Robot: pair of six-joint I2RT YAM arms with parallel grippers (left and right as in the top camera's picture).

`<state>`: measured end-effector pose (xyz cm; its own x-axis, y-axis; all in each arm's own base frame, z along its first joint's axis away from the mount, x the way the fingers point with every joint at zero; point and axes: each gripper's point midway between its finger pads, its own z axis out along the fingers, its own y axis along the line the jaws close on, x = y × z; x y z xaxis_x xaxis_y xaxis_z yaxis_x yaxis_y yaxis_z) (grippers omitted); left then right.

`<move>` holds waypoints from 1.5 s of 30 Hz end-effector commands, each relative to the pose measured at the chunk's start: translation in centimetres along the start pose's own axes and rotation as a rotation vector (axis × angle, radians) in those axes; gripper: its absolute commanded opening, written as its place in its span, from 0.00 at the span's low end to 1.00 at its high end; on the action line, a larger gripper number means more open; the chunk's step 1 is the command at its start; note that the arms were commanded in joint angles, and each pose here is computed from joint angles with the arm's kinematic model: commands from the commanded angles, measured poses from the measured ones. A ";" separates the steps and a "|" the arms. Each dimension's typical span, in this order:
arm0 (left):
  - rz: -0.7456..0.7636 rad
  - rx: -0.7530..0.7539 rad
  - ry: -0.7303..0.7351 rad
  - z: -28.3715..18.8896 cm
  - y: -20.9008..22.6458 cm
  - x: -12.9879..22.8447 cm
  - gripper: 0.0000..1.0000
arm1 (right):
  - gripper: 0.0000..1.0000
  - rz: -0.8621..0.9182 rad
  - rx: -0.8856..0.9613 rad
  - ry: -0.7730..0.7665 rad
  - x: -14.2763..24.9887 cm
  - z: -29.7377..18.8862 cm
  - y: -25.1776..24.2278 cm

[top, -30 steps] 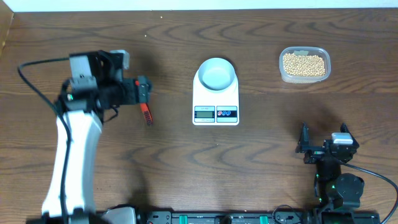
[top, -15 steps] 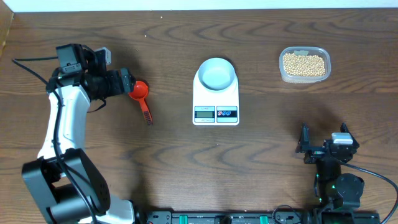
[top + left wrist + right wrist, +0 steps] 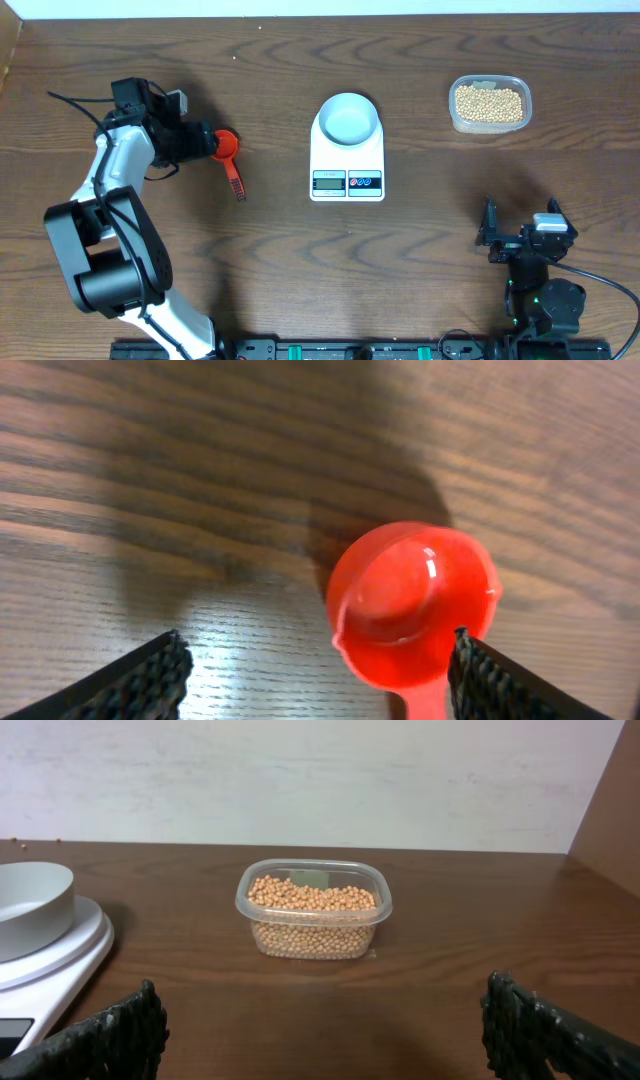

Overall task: Scoop item into bowl and weigh 50g on scale
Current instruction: 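Reach the left gripper over the red scoop and grasp its handle, then lift the red scoop with the left gripper toward the scale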

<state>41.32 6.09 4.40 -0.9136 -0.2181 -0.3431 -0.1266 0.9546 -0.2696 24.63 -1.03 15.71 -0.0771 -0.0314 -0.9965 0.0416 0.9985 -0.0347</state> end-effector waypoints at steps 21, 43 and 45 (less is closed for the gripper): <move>-0.013 -0.011 0.074 4.4 0.8 1.2 0.56 | 0.99 -0.009 0.001 0.000 0.1 0.0 0.0; -0.118 -0.011 0.040 4.6 0.6 0.4 0.07 | 0.99 -0.009 0.001 0.000 0.1 0.0 0.0; -0.131 0.015 0.004 3.7 -0.1 -0.5 0.07 | 0.99 -0.009 0.002 0.000 0.1 0.0 0.0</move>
<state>42.53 5.70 0.34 -0.9143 -0.2812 -0.2914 -0.1977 0.9380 -0.2846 24.63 -1.03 15.71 -0.0771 -0.0318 -0.9965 0.0416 0.9985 -0.0351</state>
